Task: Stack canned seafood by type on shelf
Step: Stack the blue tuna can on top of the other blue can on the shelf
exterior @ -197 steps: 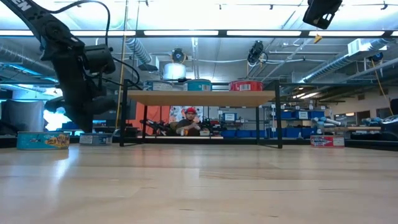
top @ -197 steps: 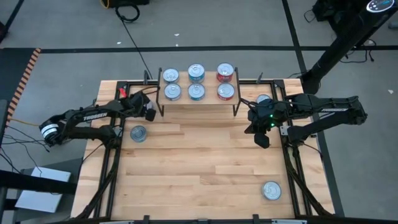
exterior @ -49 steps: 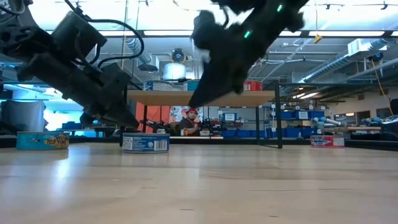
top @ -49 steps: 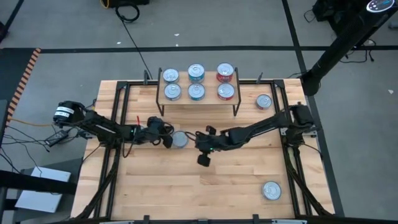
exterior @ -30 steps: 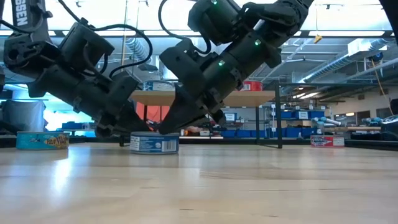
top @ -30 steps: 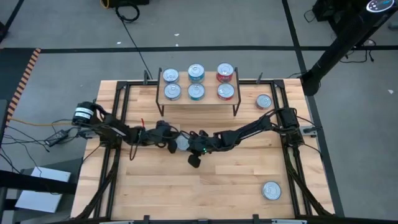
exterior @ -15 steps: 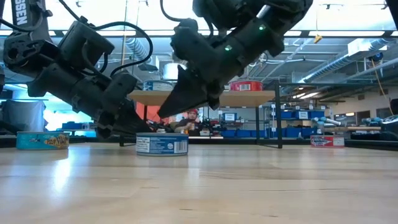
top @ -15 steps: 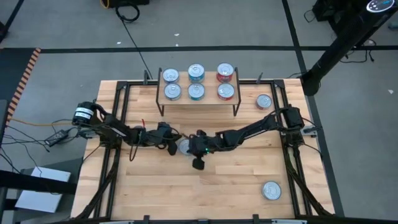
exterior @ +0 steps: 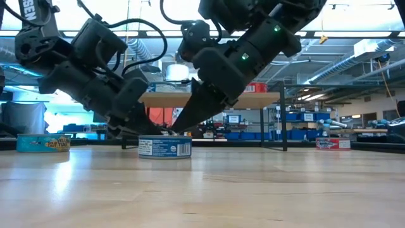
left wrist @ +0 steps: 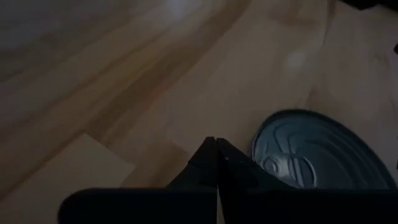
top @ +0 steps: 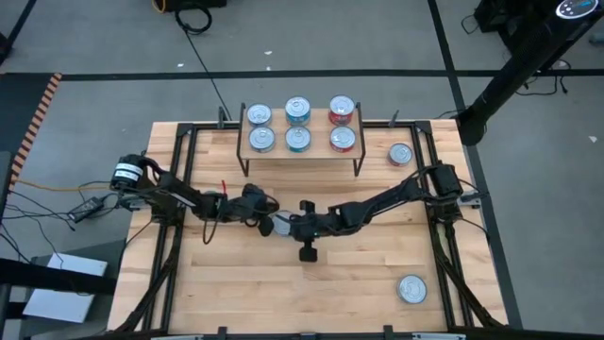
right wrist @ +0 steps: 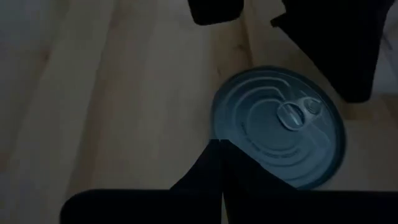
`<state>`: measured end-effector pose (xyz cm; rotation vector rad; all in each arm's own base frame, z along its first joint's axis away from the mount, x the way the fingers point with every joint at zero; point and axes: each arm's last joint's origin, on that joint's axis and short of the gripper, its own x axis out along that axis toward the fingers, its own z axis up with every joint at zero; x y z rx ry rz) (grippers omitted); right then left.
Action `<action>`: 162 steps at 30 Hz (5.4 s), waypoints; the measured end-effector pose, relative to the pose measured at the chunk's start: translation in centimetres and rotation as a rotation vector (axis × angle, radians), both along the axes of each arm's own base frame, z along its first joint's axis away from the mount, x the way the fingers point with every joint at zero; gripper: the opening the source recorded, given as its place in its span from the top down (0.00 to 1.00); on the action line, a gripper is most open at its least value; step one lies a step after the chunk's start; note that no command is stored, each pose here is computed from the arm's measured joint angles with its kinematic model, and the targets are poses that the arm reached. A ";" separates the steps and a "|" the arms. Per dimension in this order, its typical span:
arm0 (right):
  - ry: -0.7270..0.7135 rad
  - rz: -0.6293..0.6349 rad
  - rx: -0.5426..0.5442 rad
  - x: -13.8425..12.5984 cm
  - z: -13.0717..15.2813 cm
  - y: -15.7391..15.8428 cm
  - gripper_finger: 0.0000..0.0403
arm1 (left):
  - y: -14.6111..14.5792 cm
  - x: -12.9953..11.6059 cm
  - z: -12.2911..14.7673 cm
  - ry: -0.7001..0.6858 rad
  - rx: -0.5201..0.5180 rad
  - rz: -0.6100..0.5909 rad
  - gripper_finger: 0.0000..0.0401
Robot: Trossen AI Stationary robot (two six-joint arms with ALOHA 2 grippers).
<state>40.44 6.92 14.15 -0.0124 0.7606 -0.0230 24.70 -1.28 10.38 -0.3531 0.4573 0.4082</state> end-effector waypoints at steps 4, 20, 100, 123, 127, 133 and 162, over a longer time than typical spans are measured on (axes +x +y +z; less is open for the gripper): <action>0.005 0.037 -0.002 0.0 0.0 0.1 0.99 | 0.0 -0.1 -0.3 0.016 -0.025 0.020 1.00; 0.012 0.071 0.073 0.6 -2.2 0.4 0.99 | -0.1 0.0 -0.2 -0.007 -0.043 0.021 1.00; -0.010 -0.200 0.305 -3.5 9.1 -6.0 0.99 | -11.2 3.0 5.0 0.062 -0.035 -0.090 0.86; 0.006 -0.167 0.428 -0.1 2.0 -0.3 0.99 | -13.0 1.1 6.3 0.031 -0.133 -0.080 0.85; -0.012 -0.187 0.450 0.0 2.1 -0.5 0.99 | -13.2 1.2 6.5 0.000 -0.167 -0.074 0.82; -0.010 -0.192 0.456 0.0 2.1 -0.5 0.99 | -13.3 1.5 6.9 -0.035 -0.170 -0.084 0.66; 0.020 -0.156 0.442 -0.7 3.1 0.3 0.99 | -8.9 3.0 5.3 0.062 -0.032 0.097 0.16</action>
